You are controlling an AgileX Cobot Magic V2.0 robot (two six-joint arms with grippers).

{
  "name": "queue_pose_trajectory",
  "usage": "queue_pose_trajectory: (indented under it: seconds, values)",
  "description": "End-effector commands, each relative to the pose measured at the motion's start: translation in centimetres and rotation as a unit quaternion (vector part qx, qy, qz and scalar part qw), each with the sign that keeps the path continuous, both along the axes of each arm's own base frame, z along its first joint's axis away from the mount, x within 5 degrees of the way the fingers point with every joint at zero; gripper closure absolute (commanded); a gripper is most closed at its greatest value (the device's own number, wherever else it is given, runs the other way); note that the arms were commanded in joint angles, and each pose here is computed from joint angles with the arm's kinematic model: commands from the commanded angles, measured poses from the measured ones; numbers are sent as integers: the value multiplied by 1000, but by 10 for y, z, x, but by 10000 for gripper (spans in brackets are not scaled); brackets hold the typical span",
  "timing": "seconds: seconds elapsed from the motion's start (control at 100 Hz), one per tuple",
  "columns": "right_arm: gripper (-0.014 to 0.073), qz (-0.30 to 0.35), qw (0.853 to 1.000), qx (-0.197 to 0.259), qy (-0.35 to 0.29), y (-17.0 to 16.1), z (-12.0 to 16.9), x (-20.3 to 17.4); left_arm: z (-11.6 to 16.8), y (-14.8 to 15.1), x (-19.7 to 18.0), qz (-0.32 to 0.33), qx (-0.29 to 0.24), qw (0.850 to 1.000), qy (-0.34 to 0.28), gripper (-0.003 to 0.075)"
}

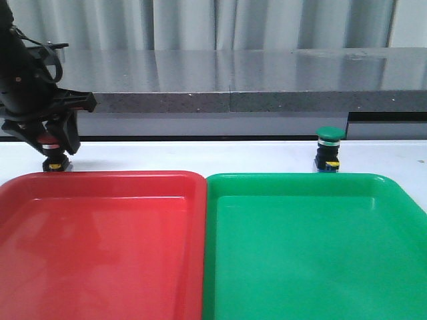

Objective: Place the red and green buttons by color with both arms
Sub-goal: 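Lower the left gripper onto the red-capped button and close it, then lift the red button with the left gripper and carry it over the red tray, then set the red button down in the red tray, open and withdraw left gripper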

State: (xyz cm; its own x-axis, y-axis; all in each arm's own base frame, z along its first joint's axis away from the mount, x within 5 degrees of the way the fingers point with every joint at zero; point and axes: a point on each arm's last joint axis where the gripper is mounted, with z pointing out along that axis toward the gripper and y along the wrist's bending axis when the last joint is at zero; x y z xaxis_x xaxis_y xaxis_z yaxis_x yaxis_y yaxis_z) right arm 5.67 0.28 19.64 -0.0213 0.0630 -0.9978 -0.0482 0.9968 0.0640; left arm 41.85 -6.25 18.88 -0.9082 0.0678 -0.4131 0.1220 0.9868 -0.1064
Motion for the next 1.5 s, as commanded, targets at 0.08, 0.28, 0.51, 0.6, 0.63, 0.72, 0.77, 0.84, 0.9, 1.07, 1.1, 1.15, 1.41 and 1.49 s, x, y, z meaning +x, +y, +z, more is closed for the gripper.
queue_pose_trajectory:
  seconds: [0.08, 0.28, 0.51, 0.6, 0.63, 0.72, 0.77, 0.84, 0.9, 1.07, 1.1, 1.15, 1.41, 1.49]
  values:
    - [663, -1, 998, 2, -59, 0, 14, -3, 39, -3, 0, 8, -20, 998, -53, 627]
    - [663, -1, 998, 2, -59, 0, 14, -3, 75, -4, -10, 11, -39, 996, -85, 662]
    - [663, -1, 998, 2, -59, 0, 14, -3, 121, -9, -39, 1, -67, 993, -96, 662]
    - [663, -1, 998, 2, -59, 0, 14, -3, 129, -15, -48, -9, -70, 992, -103, 662]
    - [663, -1, 998, 2, -59, 0, 14, -3, 131, -19, -51, -15, -71, 992, -105, 662]
    - [663, -1, 998, 2, -59, 0, 14, -3, 127, -28, -59, -29, -70, 993, -94, 662]
    - [663, -1, 998, 2, -59, 0, 14, -3, 122, -34, -63, -37, -70, 993, -84, 662]
    - [663, -1, 998, 2, -59, 0, 14, -3, 112, -41, -68, -46, -70, 994, -68, 662]
    - [663, -1, 998, 2, -59, 0, 14, -3, 102, -46, -72, -48, -76, 994, -57, 662]
    - [663, -1, 998, 2, -59, 0, 14, -3, 77, -62, -83, -49, -98, 993, -41, 662]
    - [663, -1, 998, 2, -59, 0, 14, -3, 73, -65, -85, -50, -99, 993, -39, 662]
    - [663, -1, 998, 2, -59, 0, 14, -3, 66, -67, -89, -51, -99, 993, -35, 662]
    - [663, -1, 998, 2, -59, 0, 14, -3, 39, -70, -99, -39, -100, 994, -27, 662]
    - [663, -1, 998, 2, -59, 0, 14, -3, 33, -69, -102, -33, -101, 994, -22, 662]
